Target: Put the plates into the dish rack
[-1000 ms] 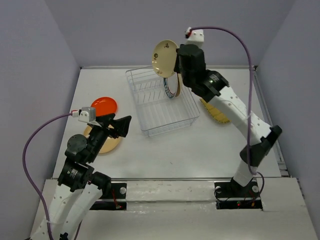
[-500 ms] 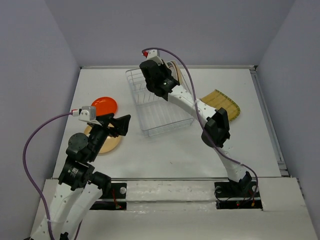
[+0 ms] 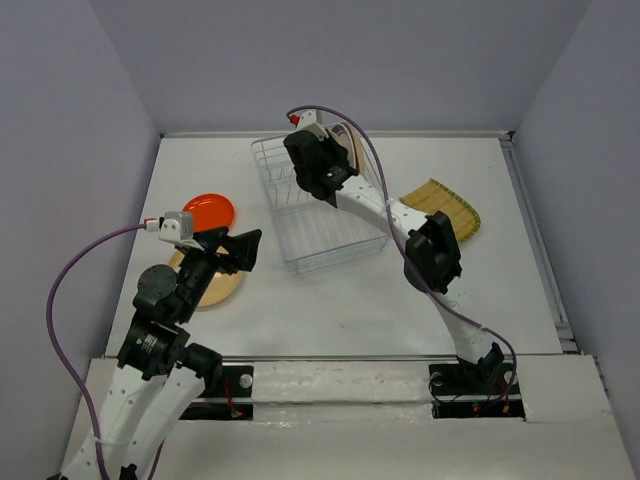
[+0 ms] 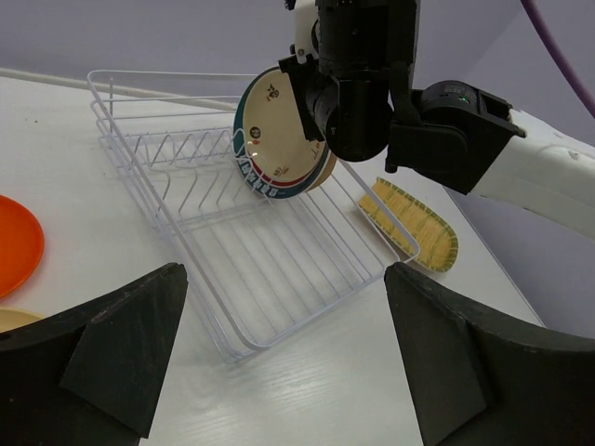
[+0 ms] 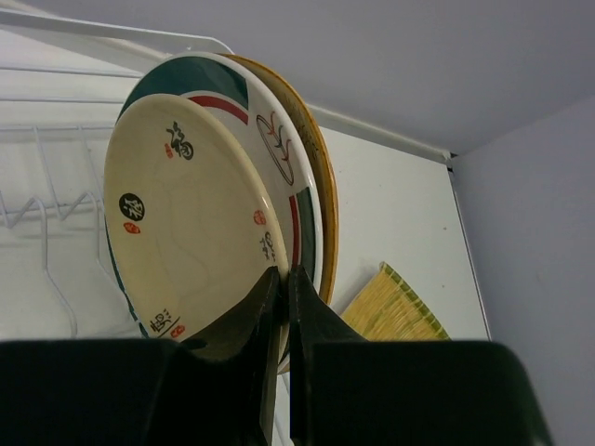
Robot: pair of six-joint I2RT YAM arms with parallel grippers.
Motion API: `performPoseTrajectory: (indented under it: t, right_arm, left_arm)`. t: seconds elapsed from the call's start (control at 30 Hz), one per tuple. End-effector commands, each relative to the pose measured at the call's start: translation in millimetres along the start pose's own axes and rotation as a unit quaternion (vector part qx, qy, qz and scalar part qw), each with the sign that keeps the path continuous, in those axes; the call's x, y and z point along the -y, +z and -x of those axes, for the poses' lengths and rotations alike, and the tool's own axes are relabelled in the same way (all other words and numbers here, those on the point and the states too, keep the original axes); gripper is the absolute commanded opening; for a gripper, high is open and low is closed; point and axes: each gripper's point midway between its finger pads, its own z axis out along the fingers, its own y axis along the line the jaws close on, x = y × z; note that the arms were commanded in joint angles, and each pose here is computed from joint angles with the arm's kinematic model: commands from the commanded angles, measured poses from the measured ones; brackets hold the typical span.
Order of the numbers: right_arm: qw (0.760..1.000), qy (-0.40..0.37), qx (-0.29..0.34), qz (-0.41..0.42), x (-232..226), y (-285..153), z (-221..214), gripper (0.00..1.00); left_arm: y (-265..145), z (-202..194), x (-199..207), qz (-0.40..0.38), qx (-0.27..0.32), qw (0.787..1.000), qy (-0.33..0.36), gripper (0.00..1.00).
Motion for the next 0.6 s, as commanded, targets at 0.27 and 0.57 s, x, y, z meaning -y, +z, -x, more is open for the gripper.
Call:
performPoseTrajectory:
  t: [0.27,0.57]
  right_arm:
    - [0.996,0.072,0.015,0.042,-15,-2,9,0.25]
    - [0.963,0.179,0.019,0.199,-5,-51,41,0.46]
  left_arm:
    - [1,28,-2,0.02,0.041,0.999,0.004,0.99]
    - [6,30,-4,0.031,0.042,0.999,-0.009,0.99]
